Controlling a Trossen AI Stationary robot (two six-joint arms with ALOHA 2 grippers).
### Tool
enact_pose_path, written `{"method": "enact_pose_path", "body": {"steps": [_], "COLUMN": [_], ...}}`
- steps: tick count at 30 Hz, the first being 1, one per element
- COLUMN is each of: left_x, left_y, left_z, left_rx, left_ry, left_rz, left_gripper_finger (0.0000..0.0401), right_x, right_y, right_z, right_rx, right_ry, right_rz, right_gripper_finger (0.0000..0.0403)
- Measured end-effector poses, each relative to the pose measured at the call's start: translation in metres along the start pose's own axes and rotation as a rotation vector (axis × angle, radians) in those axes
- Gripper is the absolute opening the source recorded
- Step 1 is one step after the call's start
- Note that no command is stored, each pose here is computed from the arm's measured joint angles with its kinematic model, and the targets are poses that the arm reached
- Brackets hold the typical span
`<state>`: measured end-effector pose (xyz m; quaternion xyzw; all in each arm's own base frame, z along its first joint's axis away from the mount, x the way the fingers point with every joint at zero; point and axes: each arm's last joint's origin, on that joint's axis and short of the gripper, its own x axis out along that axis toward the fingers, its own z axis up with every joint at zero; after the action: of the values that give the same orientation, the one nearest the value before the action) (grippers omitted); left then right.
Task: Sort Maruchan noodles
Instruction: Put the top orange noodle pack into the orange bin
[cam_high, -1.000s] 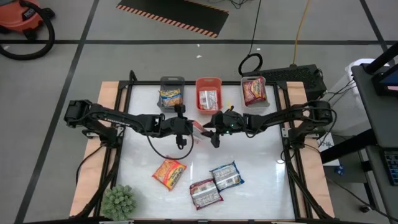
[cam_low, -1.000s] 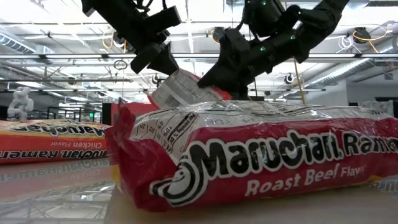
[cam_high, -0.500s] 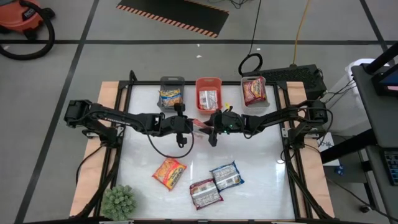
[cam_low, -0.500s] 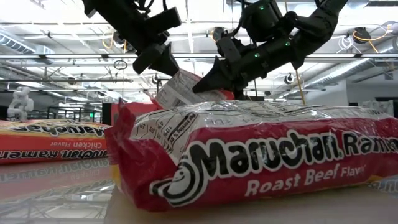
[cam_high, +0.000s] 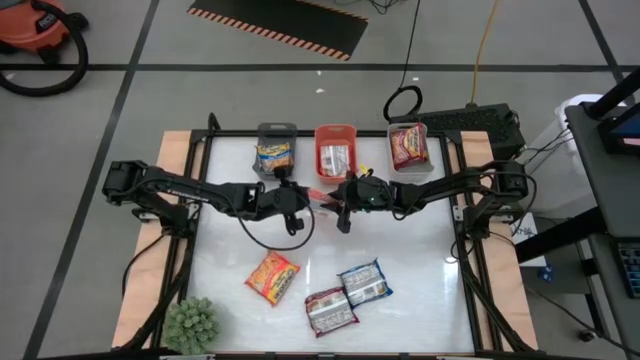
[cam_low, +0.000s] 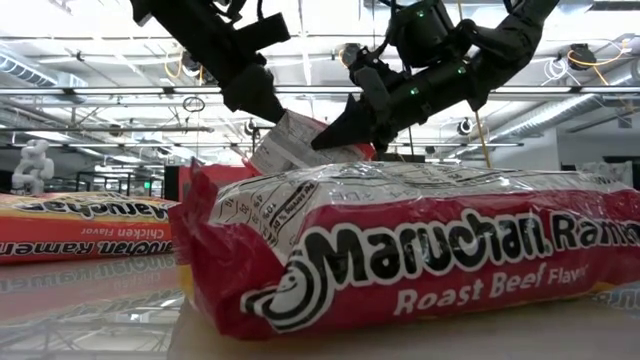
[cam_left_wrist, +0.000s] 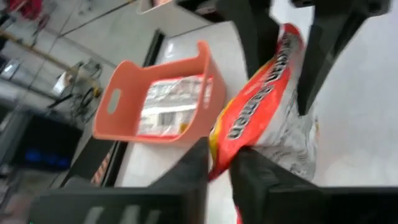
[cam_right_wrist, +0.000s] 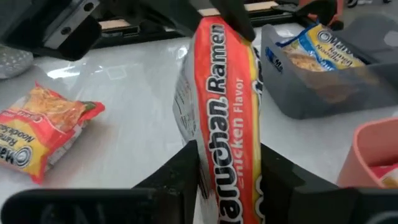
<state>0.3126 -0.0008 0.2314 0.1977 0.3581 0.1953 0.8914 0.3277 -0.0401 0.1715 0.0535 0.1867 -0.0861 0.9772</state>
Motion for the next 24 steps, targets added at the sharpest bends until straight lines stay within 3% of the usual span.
{"method": "enact_pose_path", "body": {"steps": [5,9,15,24], "left_x": [-0.006,-0.014,-0.033,-0.062], "left_y": [-0.006,-0.011,-0.009,-0.009], "left_z": [-0.001,-0.004,-0.010,-0.027], "left_rx": [-0.052,-0.081,-0.168,-0.304], "left_ry": [0.030,0.055,0.083,0.196], "left_rz": [0.112,0.206,0.223,0.129], "left_gripper_finger": [0.0166,0.0215,0.0232,0.0232], "right_x": [-0.005,-0.011,-0.027,-0.044], "right_y": [-0.009,-0.015,-0.023,-0.040], "right_z": [0.008,0.015,0.033,0.053], "right_rx": [-0.017,-0.023,-0.075,-0.217], "right_ry": [-0.021,-0.036,-0.095,-0.188], "right_rz": [-0.028,-0.033,-0.079,-0.325], "right_gripper_finger": [0.0097,0.0098,0.0097,0.0097]}}
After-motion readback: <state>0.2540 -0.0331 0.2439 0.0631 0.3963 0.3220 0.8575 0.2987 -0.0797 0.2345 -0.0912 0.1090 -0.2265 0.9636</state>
